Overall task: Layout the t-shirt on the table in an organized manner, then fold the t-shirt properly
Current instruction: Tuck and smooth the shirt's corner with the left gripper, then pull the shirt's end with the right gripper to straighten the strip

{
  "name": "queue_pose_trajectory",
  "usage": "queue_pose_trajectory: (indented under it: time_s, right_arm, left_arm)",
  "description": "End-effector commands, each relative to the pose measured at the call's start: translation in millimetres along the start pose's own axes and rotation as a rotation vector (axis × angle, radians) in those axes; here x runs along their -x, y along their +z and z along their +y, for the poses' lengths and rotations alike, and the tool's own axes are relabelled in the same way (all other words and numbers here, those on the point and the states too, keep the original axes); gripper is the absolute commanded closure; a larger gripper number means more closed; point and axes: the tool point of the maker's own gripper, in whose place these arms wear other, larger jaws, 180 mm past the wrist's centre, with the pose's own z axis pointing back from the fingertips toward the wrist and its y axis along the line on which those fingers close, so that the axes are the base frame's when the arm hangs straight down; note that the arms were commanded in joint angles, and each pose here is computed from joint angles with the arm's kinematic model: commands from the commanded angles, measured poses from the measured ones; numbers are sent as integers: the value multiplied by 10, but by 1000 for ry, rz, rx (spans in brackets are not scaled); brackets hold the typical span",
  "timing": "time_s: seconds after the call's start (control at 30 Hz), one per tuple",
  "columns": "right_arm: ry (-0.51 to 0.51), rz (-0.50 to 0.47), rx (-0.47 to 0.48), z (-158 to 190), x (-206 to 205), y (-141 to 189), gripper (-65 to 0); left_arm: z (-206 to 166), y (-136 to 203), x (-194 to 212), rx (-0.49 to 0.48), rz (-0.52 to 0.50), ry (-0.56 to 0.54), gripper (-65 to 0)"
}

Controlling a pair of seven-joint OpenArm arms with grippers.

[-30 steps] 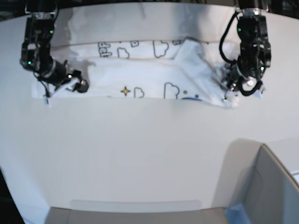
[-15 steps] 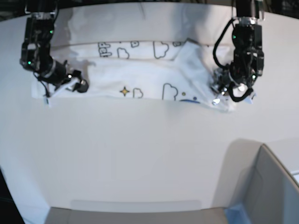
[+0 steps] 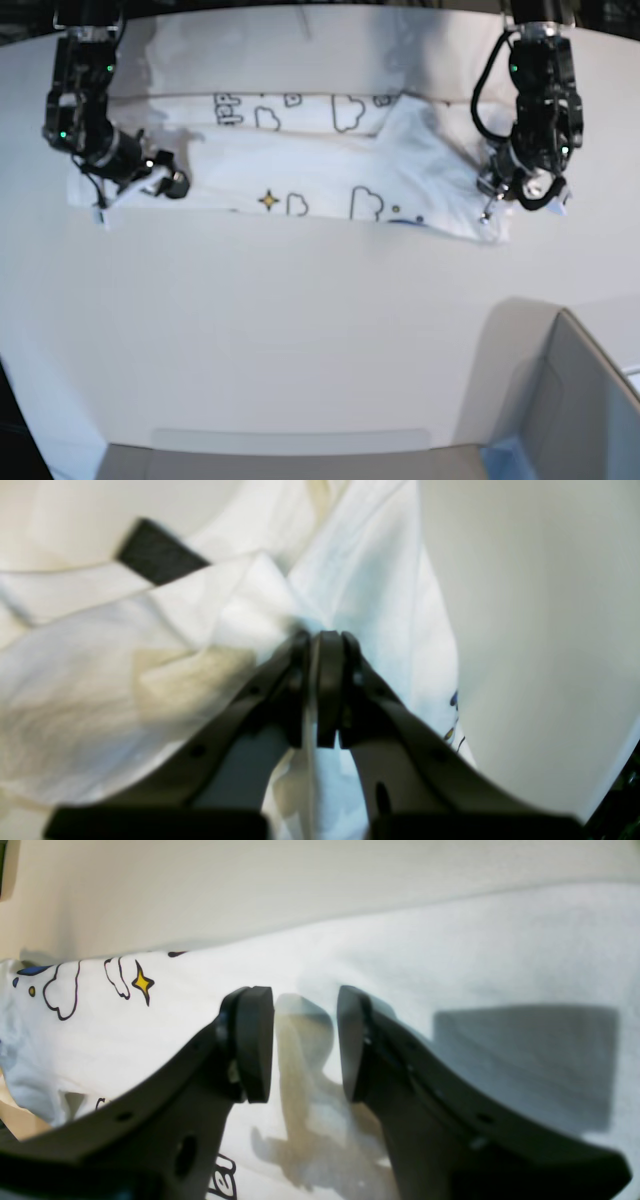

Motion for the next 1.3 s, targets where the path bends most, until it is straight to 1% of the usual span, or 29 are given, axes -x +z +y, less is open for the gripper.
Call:
queue_pose_trajectory:
  time_s: [0.0,0.27,0.43,0.53,0.67,0.73,0.87,0.93,1.03,1.13,1.27]
  right_arm:
    - [6,111,131,-306,258,27,-231]
    - [7,107,129,-298,237,25,-231]
    - [7,109,131,-304,240,24,-231]
    - [7,107,130,-301,233,23,-231]
    - [8,106,130,-298,226,22,-231]
    - [8,105,128,-293,223,24,-231]
    - [20,87,118,-240,172,50,-231]
    - [46,59,106,-154,98,98,-231]
    - [95,5,79,30,-26,196,-231]
    - [140,-88,63,185,-255,389,-231]
    - [150,-205,85,185,-511,680,-231]
  left_arm:
    - [-62,67,-160,15,-54,-6,-25]
    - [160,77,-53,-30,-42,-10,-24]
    - [341,180,-219,-50,-93,49,-26]
    - [455,129,-250,-82,-87,68,-26]
    - [477,124,-251,-88,-86,72,-26]
    - [444,203,-325,-68,-117,83,-26]
    - [256,502,-433,25,-201,109,-27]
    - [172,575,-440,56,-212,103,-27]
    - [105,534,-357,71,-181,91,-27]
    - [-6,458,-155,82,-128,41,-27]
    - [-82,416,-18,92,-93,11,-27]
